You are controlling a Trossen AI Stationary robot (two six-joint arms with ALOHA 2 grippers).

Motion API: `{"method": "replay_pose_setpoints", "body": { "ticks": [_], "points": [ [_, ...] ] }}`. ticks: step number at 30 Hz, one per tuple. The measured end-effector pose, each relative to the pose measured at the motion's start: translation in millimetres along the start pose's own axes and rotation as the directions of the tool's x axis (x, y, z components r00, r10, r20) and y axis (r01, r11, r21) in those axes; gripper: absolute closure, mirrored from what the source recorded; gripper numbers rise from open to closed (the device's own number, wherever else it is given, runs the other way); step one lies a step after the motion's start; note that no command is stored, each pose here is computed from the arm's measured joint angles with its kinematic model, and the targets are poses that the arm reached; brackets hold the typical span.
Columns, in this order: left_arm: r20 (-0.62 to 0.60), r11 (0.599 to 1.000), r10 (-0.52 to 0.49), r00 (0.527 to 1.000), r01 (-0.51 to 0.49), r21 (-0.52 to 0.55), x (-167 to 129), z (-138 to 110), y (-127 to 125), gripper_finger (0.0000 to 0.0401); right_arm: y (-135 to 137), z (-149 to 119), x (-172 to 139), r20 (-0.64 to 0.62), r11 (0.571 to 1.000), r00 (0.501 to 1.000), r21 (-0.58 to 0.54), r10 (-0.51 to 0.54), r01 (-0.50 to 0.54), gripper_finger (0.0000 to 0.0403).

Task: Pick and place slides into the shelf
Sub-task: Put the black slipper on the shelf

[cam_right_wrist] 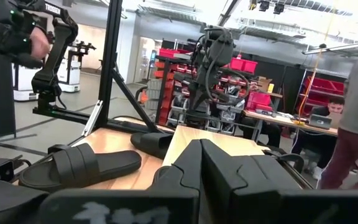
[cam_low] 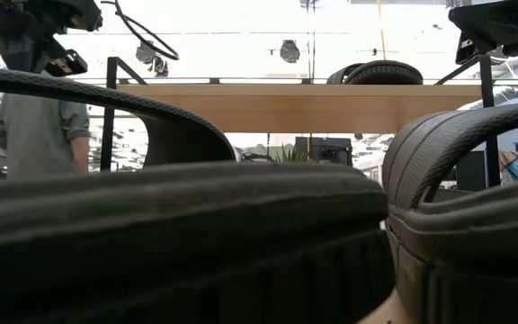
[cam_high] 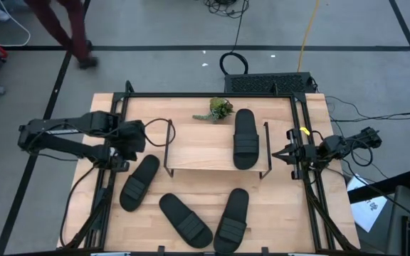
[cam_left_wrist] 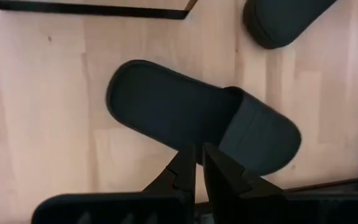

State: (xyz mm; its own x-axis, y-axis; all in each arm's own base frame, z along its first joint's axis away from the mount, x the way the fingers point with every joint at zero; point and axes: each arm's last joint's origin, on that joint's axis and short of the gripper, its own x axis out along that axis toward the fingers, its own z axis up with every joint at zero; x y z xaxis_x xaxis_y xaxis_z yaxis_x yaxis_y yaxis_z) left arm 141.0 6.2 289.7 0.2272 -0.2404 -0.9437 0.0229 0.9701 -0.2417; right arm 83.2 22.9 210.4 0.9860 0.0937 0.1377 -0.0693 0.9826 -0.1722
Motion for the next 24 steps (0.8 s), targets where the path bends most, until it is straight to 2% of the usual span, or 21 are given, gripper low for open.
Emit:
{"method": "replay_pose_setpoints", "body": {
  "ticks": [5,8,11,14,19,21,24],
  "points": [
    [-0.006,0.997,-0.064,0.998,0.064,-0.034,3,4,-1,0.0375,0,0,0,0.000,1.000,1.000,0.000,0.000,0.000,0.0403],
    [0.050,0.992,-0.106,0.993,0.109,-0.069,6,7,-1,0.0373,0,0,0,0.000,1.000,1.000,0.001,0.000,0.000,0.0403],
    [0.063,0.978,-0.175,0.983,0.180,-0.104,12,7,-1,0.0355,0,0,0,0.000,1.000,1.000,0.001,0.000,0.000,0.0403],
    [0.043,0.960,-0.203,0.978,0.208,-0.188,22,5,-1,0.0314,0,0,0,-0.001,1.000,1.000,0.000,0.000,0.000,0.0403],
    [-0.001,0.915,-0.274,0.962,0.260,-0.309,43,-3,-4,0.0221,0,0,0,-0.002,1.000,1.000,0.001,0.001,-0.001,0.0403],
    [0.037,0.894,-0.324,0.945,0.319,-0.315,51,-1,-7,0.0184,0,0,0,-0.003,1.000,1.000,0.010,0.001,-0.001,0.0403],
    [0.030,0.890,-0.342,0.939,0.334,-0.311,59,-2,-12,0.0131,0,0,0,-0.003,1.000,1.000,0.010,0.001,-0.001,0.0403]
  ]
}}
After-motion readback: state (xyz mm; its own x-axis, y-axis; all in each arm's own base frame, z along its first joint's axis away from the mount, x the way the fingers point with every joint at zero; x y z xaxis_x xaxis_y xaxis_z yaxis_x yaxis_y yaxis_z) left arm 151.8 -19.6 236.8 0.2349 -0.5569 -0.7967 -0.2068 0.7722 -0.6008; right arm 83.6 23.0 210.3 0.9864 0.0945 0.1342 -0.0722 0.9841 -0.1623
